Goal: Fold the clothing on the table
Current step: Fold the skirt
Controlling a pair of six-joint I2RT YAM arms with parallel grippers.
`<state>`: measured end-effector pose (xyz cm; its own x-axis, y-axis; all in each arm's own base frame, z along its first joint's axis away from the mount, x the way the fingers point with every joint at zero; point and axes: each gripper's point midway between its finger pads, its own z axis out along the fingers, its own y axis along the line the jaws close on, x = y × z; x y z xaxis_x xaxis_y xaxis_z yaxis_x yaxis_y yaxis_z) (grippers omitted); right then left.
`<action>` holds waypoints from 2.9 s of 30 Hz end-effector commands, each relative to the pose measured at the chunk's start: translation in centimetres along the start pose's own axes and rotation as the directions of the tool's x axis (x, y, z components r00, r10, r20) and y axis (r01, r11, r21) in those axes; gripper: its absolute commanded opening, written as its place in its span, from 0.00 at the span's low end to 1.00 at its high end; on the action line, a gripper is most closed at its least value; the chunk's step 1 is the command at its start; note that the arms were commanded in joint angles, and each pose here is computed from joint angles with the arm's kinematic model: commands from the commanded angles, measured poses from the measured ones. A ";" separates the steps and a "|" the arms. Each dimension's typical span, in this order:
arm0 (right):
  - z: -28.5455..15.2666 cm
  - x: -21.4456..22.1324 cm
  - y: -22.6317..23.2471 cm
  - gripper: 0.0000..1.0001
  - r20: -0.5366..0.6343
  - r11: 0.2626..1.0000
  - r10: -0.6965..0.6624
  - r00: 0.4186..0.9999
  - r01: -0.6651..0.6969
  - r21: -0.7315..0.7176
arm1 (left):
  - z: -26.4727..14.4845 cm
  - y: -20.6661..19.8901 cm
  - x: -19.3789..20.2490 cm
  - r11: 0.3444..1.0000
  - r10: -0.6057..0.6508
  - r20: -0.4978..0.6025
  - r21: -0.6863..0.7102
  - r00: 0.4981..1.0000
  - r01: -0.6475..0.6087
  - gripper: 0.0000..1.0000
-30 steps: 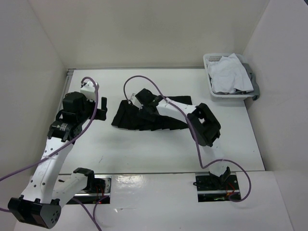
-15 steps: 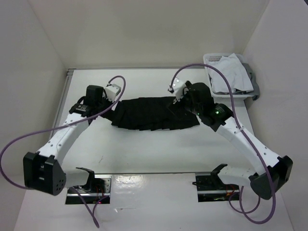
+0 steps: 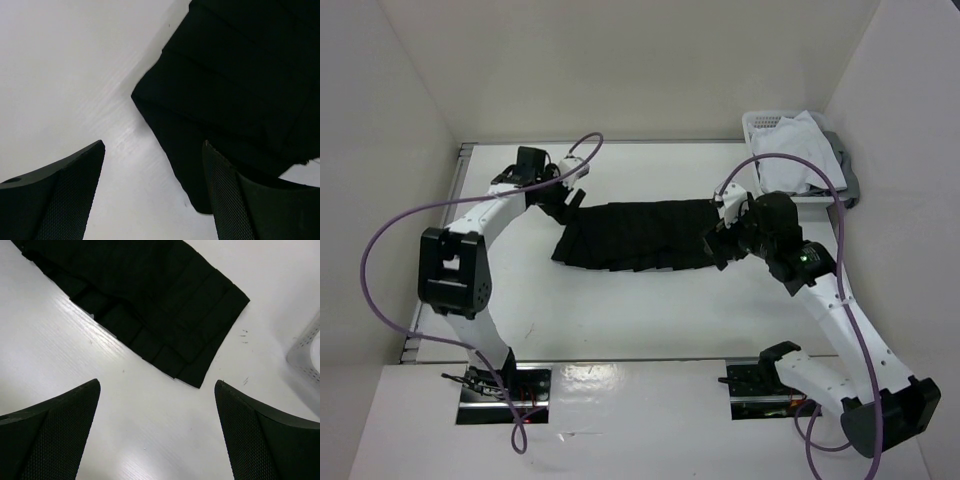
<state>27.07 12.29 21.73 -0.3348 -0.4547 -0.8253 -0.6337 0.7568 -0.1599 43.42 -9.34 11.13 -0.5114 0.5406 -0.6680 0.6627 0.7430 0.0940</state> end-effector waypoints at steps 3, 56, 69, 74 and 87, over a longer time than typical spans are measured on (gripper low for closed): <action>0.3 -0.4 0.4 0.99 0.032 0.999 0.018 0.999 -0.016 -0.046 | 2.9 0.5 -1.7 0.985 0.049 0.048 0.160 0.998 -0.056 0.85; 0.3 0.2 1.0 0.99 0.024 0.996 0.007 1.000 -0.005 -0.091 | 9.1 -2.9 2.2 0.932 0.072 -0.102 0.362 0.992 -0.031 0.31; 2.4 1.3 -1.5 0.99 -0.055 0.996 0.088 0.995 -0.086 0.034 | 4.3 -5.8 8.9 0.921 -0.151 -0.292 0.306 0.945 0.241 0.00; 5.2 1.4 -3.6 0.99 -0.127 0.989 0.125 0.984 -0.113 0.098 | 1.6 -5.9 9.4 0.927 -0.200 -0.273 0.259 0.941 0.272 0.00; 16.4 3.9 -5.6 0.98 -0.253 0.957 0.222 0.942 -0.260 -0.127 | -0.6 -6.9 10.9 0.913 -0.247 -0.264 0.258 0.932 0.315 0.00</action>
<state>38.27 13.05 9.61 -0.6714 -0.4135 -0.6150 -0.5652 0.8225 0.0640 33.31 -8.32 2.46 -0.7869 0.4461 -0.4263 0.5896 0.7473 -0.3064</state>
